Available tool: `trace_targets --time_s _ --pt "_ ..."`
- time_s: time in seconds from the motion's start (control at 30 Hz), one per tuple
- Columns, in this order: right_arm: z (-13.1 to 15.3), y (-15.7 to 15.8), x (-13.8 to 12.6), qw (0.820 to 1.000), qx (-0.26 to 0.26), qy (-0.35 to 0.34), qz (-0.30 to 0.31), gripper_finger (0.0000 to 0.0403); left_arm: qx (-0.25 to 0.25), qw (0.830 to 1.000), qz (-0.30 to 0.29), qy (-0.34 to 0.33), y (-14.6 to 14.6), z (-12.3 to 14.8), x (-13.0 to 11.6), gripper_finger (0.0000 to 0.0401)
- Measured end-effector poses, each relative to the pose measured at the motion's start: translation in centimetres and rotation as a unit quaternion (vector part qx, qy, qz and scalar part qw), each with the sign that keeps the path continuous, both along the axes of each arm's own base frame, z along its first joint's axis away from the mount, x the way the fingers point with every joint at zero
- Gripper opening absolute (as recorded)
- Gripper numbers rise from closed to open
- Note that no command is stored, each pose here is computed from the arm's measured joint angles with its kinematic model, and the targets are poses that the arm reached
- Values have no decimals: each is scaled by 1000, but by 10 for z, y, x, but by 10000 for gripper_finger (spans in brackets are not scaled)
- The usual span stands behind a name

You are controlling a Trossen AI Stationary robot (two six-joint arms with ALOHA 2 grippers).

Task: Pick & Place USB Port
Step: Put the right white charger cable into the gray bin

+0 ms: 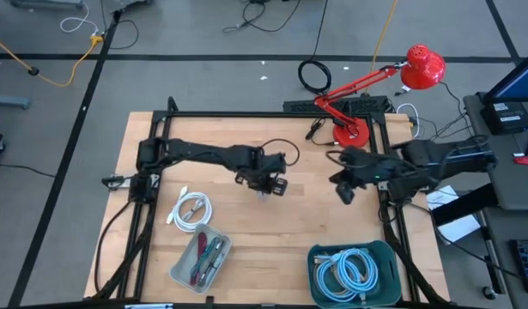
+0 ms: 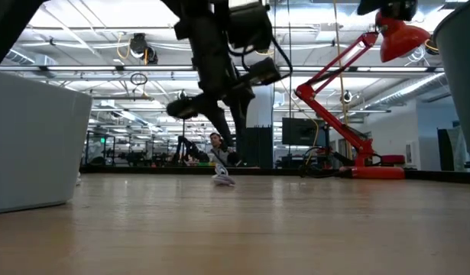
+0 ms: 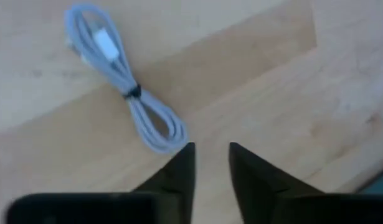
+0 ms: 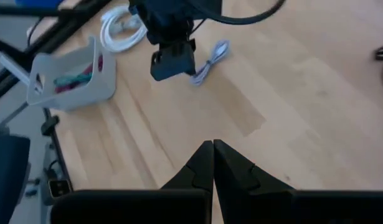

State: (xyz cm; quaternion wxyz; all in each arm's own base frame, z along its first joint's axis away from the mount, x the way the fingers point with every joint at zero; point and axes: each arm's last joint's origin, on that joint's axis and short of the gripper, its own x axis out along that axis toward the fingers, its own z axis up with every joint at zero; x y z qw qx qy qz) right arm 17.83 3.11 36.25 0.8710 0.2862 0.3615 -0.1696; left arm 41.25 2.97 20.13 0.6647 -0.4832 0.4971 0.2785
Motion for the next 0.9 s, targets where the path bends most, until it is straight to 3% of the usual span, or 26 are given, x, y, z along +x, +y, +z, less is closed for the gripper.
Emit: trace_targets --time_s 0.2,0.37,0.73,0.83,0.9 --pt "10 1 -31 999 -18 -27 -37 0 1 1000 19 -14 32 2 -2 210" --pt "11 6 -34 999 -21 -36 -34 0 4 999 42 33 47 -6 -11 250" --pt "6 20 -23 999 -32 -25 6 0 -39 993 38 104 29 -54 -1 228" --pt "7 22 -23 999 -34 -31 17 0 -57 990 43 122 23 -66 1 197" --pt "8 24 -23 998 -35 -38 24 0 -52 989 41 134 18 -71 1 150"
